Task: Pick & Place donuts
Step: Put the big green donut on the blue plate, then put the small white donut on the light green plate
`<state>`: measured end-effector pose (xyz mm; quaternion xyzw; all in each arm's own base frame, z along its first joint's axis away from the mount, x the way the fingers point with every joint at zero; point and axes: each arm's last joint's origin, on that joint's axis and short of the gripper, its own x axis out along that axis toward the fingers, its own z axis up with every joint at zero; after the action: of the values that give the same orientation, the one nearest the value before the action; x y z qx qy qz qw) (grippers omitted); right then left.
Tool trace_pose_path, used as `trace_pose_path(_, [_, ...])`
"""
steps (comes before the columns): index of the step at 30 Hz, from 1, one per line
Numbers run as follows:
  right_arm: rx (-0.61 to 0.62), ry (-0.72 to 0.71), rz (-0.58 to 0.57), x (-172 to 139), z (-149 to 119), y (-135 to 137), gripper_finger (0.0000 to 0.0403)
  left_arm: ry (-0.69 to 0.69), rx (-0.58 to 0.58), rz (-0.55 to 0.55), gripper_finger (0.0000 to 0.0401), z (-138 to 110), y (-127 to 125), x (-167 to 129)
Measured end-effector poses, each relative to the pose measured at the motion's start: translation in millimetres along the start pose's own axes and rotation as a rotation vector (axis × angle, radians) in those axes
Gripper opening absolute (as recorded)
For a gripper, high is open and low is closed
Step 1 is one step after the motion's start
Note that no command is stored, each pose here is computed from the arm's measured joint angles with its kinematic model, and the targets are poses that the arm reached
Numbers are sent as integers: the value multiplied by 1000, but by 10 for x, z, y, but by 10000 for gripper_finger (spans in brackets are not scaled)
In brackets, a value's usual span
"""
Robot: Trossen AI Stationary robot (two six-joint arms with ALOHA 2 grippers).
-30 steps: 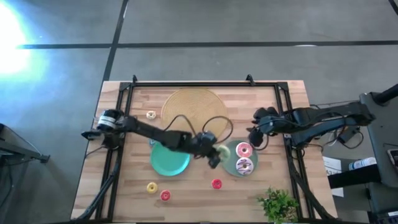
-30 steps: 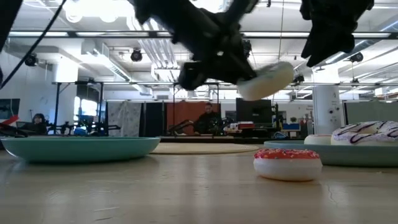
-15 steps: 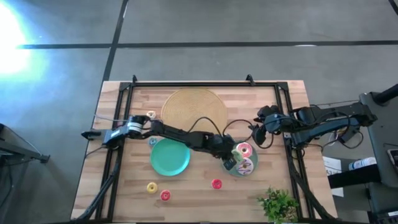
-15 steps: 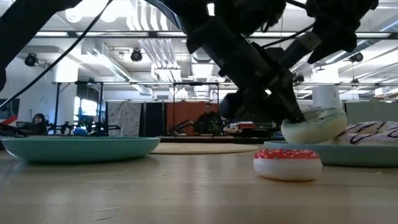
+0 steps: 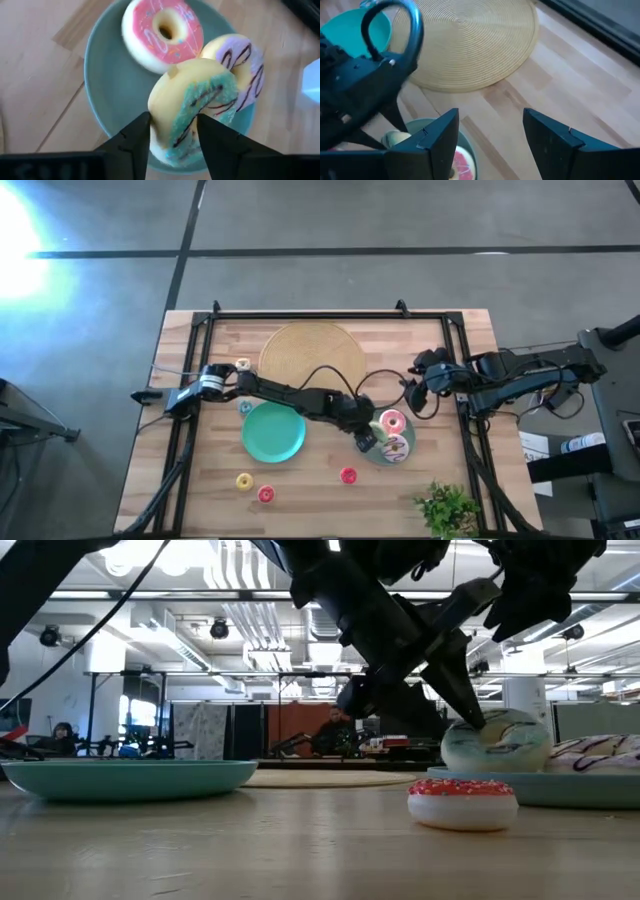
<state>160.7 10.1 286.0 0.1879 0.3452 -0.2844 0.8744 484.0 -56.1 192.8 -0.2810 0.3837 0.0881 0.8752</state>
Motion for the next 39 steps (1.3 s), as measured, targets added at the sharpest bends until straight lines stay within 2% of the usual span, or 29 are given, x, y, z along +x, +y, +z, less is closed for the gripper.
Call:
trace_pose_path(10, [0, -1, -10, 62, 8, 45, 215, 39, 46, 42, 139, -39, 42, -6])
trace_pose_path(18, [-4, 6, -17, 130, 14, 95, 215, -26, 42, 122, 139, 10, 41, -94])
trace_pose_path(22, [-3, 7, -16, 139, 15, 103, 215, -61, 82, 191, 139, 39, -25, -324])
trace_pose_path(28, [-6, 11, -13, 140, 13, 104, 215, -86, 175, 403, 139, -70, -132, -900])
trace_pose_path(30, [-5, 11, -12, 141, 14, 106, 215, -60, 129, 436, 139, -135, -69, -1025])
trace_pose_path(34, [-2, 8, -9, 142, 17, 110, 215, -10, -44, 508, 139, -339, 195, -1278])
trace_pose_path(39, [7, -1, -1, 150, 27, 124, 215, -28, -286, 585, 139, -638, 690, -1642])
